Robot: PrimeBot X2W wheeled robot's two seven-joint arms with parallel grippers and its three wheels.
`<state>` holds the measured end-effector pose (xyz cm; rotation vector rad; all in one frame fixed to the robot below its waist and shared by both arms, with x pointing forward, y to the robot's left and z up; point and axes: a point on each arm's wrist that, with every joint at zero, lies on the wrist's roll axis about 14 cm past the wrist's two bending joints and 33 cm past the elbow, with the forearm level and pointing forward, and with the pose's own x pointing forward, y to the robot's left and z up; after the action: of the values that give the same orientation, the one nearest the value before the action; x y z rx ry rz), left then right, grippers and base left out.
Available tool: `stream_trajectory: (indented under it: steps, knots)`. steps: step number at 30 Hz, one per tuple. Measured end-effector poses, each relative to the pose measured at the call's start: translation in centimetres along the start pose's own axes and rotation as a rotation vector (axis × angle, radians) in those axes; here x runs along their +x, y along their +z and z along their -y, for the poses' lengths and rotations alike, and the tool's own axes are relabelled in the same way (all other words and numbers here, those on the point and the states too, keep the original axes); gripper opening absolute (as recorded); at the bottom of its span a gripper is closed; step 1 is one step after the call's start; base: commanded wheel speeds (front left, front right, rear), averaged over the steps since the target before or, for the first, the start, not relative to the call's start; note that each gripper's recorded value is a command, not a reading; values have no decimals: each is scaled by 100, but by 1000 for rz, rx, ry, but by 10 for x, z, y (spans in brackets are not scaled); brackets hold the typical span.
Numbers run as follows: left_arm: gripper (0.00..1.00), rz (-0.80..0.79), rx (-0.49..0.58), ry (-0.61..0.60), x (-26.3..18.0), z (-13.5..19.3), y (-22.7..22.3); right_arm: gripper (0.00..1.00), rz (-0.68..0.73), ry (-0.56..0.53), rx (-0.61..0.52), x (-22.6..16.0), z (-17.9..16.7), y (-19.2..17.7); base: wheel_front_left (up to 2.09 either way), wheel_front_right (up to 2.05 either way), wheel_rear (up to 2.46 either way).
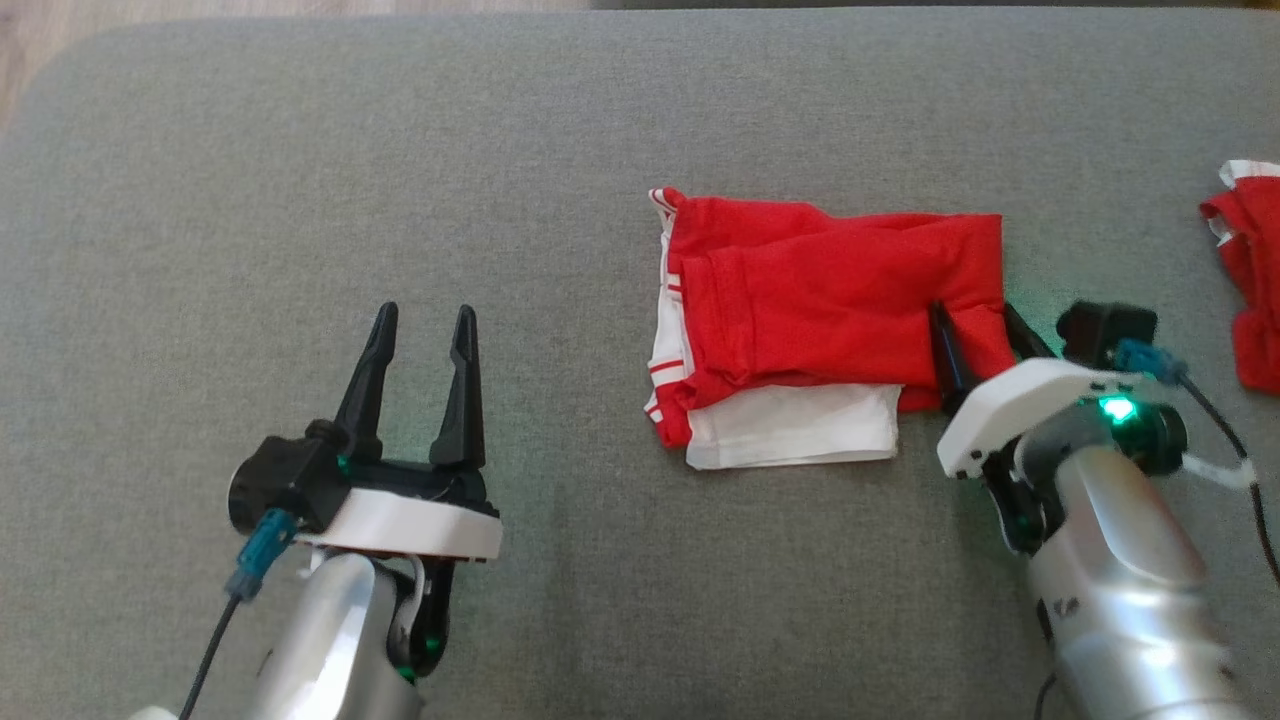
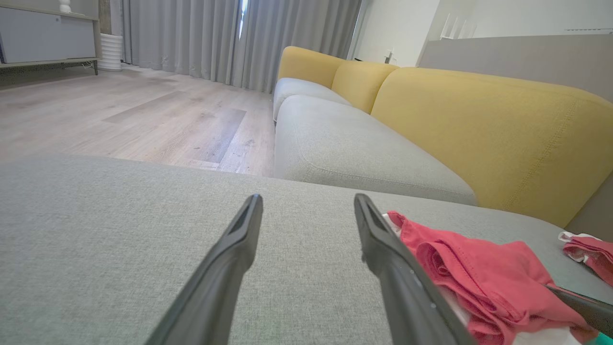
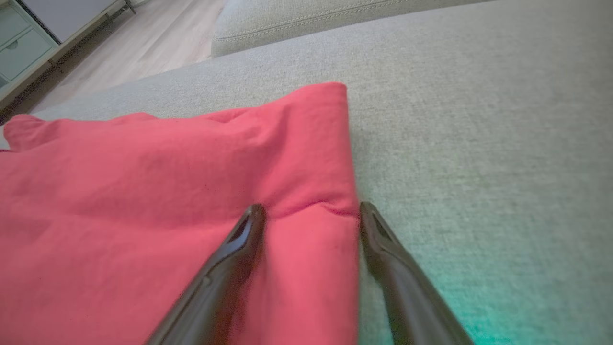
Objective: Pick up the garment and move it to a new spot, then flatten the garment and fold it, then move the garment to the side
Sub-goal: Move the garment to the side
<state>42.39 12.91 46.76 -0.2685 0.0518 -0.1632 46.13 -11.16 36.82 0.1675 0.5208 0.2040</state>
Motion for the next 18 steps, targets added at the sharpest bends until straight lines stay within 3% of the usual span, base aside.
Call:
stream_trajectory:
  steps: [4, 5, 6, 7, 18]
  knots:
    - [100, -5, 0, 0, 0, 0, -2, 100, -35, 17, -32, 9, -4, 0, 0, 0, 0]
    - [100, -7, -2, -1, 0, 0, -2, 77, -44, 20, -41, 10, -5, 0, 0, 0, 0]
    - [100, -7, -4, -1, 0, 1, -2, 30, -50, 21, -51, 11, -5, 0, 0, 0, 0]
    - [100, -8, -4, -2, 0, 2, -3, 0, -55, 22, -61, 11, -5, 0, 0, 0, 0]
    - [100, 17, -4, -49, 4, 19, 7, 0, 68, 11, -251, -5, 6, 22, 0, 0, 0]
